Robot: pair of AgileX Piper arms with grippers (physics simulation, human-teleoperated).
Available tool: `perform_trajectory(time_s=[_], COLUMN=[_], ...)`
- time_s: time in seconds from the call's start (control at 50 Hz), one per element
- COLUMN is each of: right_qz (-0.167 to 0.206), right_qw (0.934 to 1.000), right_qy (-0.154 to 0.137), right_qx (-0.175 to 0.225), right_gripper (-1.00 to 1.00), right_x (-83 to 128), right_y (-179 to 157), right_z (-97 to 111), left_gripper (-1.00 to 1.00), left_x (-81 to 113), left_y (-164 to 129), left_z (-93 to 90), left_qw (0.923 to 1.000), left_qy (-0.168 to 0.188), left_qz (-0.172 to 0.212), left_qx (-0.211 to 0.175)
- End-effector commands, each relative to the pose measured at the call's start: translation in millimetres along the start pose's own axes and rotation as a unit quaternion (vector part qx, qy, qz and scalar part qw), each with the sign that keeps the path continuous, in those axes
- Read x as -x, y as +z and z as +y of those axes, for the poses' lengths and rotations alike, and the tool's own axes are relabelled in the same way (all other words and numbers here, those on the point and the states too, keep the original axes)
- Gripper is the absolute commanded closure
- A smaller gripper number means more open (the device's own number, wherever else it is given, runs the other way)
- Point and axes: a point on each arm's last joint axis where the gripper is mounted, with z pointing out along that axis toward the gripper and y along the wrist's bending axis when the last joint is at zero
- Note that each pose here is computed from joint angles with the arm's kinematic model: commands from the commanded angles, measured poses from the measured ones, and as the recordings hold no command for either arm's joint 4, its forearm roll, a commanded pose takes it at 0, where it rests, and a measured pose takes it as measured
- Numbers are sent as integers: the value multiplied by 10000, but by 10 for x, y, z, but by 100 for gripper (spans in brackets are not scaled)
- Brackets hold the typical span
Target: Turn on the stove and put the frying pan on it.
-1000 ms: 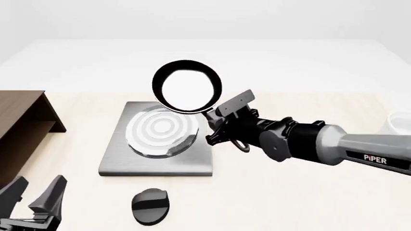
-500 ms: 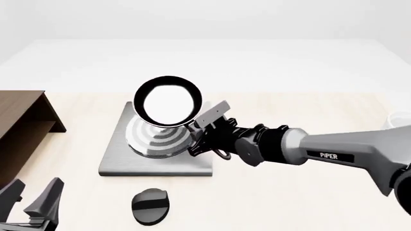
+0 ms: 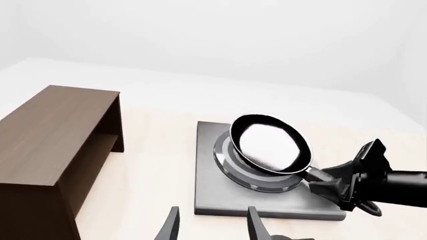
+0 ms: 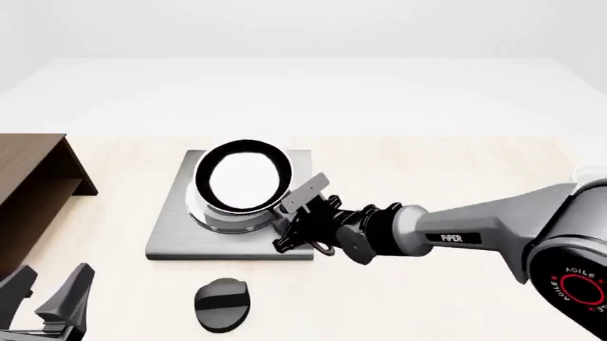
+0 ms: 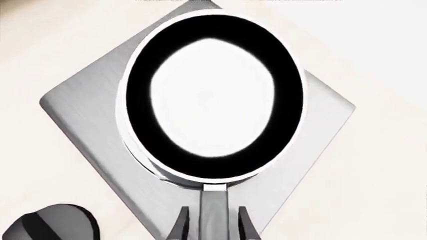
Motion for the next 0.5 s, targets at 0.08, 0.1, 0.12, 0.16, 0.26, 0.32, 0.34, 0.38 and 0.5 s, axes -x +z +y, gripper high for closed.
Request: perform_trajectory(time_s=[0.08,0.1,0.12,0.16,0.26,0.32,0.34,0.38,0.5], right_qz=[-227,-218,-213,-272,-723,-945,-1067,-1182,-1713], right_qw=[9997,9998,9998,9996,9973,9955,9942,9928,9851], right_qy=[0,-14,-27,-43,-92,-59,-72,-160,-86], right_qx=[-8,-6,-4,-11,28,96,114,97,119], right_gripper=[-100,-100,-100,-100,-100,-100,-100,-100,-100], right_x=[75,76,79,128,439,612,702,846,1139], right_y=[-97,-101,-109,-179,-630,-891,-1036,-1269,-2020], right_z=[7,8,10,4,47,97,109,93,82], left_gripper=[-100,-100,-100,-100,-100,-100,-100,-100,-100], left_x=[-10,-11,-8,-14,-16,-17,-17,-19,-23], left_y=[1,2,1,3,3,3,3,4,5], left_z=[-1,0,0,1,2,2,2,3,1], left_qw=[10000,10000,10000,10000,10000,10000,10000,10000,10000], left_qy=[22,18,19,19,17,17,19,16,28], left_qz=[21,22,19,16,19,25,23,26,34], left_qx=[-17,-15,-10,-2,6,1,1,7,-18])
